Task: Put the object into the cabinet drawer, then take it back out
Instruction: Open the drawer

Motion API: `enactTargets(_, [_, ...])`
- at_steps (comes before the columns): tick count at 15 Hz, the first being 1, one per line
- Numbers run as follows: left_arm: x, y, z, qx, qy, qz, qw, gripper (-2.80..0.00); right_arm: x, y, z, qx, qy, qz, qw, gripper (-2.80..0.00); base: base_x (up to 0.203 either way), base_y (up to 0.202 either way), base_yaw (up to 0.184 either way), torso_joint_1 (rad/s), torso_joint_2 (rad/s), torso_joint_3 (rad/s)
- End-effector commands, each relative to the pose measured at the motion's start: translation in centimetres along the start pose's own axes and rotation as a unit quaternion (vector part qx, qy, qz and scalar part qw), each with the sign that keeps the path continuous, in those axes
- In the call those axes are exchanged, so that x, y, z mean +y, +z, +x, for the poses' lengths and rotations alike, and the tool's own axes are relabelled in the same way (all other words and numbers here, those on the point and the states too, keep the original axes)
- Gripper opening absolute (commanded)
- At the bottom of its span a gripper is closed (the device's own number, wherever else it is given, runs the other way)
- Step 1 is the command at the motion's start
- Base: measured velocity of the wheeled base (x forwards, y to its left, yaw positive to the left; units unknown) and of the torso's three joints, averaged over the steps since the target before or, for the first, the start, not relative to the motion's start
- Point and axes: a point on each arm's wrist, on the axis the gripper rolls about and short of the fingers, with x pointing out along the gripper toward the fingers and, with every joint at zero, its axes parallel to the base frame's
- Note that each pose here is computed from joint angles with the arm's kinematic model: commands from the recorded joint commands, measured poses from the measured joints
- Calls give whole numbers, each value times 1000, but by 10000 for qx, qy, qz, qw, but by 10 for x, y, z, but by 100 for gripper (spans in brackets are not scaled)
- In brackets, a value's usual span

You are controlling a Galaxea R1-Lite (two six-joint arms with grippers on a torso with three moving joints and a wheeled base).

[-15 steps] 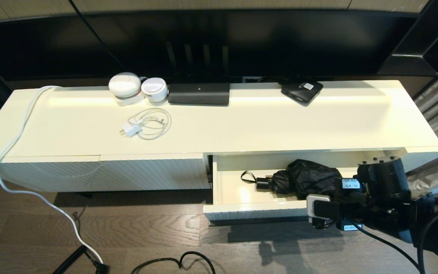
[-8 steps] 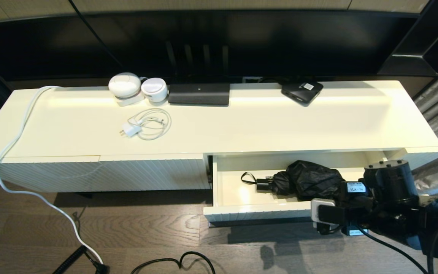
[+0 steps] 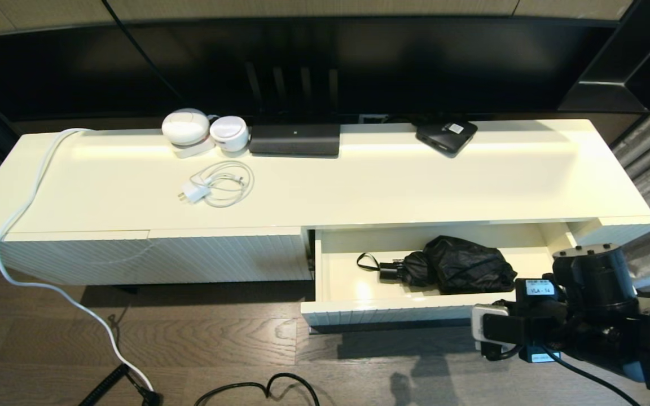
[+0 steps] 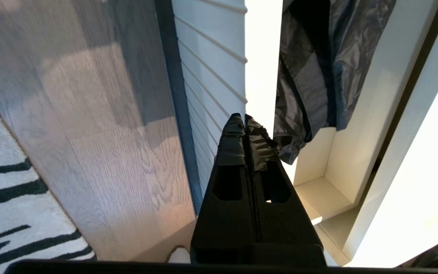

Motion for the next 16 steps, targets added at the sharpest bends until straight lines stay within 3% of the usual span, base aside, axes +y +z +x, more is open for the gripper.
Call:
enactTargets(1, [0, 0, 0, 9, 6, -2, 10000, -280, -11, 1, -12, -86, -336, 30, 9994, -280, 0, 0, 0, 0, 0, 0])
enactTargets(7, [0, 0, 0, 2, 5, -2, 10000, -280, -24, -11, -90, -169, -968, 160, 9950, -280, 0, 0, 0, 0, 0, 0])
enactTargets(12, [0, 0, 0, 2, 6, -2, 10000, -280, -46, -11, -117, -51, -769, 121, 9970, -280, 0, 0, 0, 0, 0, 0])
enactTargets(16, [0, 0, 0, 6, 6, -2, 10000, -280, -60, -1, -97, 50, -428, 159, 9989, -280, 0, 0, 0, 0, 0, 0])
